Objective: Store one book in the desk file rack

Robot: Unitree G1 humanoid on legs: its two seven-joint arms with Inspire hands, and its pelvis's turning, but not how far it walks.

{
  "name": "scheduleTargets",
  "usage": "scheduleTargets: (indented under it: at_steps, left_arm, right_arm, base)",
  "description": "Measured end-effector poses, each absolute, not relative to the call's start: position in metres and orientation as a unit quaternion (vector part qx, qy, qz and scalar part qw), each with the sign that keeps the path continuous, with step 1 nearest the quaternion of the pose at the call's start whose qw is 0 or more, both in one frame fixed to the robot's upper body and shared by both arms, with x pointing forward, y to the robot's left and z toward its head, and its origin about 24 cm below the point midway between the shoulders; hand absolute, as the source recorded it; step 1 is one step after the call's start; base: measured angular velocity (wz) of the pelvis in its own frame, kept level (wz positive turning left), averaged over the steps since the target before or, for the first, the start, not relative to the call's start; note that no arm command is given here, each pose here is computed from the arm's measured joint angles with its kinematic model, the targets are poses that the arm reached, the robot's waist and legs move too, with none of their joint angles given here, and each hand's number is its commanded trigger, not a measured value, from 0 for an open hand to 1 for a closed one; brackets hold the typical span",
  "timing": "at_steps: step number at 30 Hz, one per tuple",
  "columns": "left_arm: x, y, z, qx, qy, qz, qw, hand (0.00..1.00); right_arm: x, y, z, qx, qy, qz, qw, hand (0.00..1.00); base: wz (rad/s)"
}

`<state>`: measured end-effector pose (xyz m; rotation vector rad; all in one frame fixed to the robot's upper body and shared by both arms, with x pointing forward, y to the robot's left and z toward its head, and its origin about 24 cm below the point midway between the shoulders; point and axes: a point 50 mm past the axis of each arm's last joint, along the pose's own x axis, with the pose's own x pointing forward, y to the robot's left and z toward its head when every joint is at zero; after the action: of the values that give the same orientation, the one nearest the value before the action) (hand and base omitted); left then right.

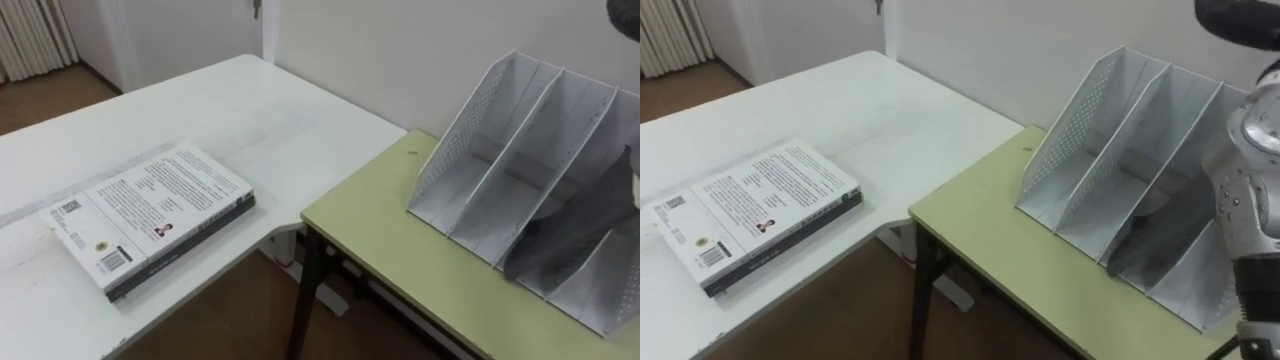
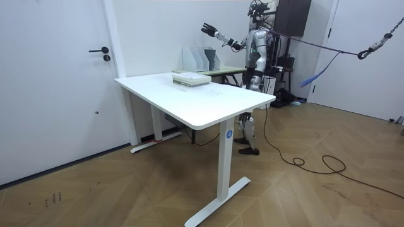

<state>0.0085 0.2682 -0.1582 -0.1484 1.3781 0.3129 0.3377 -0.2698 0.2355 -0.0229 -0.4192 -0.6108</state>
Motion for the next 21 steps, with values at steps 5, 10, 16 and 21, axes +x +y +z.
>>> scheduleTargets:
  at_steps: [5, 10, 16, 21]
  left_arm:
    - [0.007, 0.266, -0.159, -0.067, 0.636, 0.137, 0.757, 0.0]
    - [0.016, 0.264, -0.159, -0.071, 0.629, 0.135, 0.763, 0.0]
    - [0.018, 0.264, -0.159, -0.081, 0.622, 0.133, 0.767, 0.0]
    - [0.015, 0.267, -0.158, -0.082, 0.625, 0.13, 0.765, 0.0]
  right_arm:
    - [0.331, -0.234, 0.238, -0.037, -0.235, -0.179, 0.955, 0.0]
    - [0.319, -0.191, 0.228, -0.064, -0.243, -0.027, 0.968, 0.0]
    - [0.306, -0.152, 0.233, -0.093, -0.26, 0.144, 0.95, 0.0]
    - [0.301, -0.127, 0.219, -0.109, -0.213, 0.293, 0.926, 0.0]
  base:
    - [-0.09]
    - [-0.08]
    - [-0.04]
    - [-0.01]
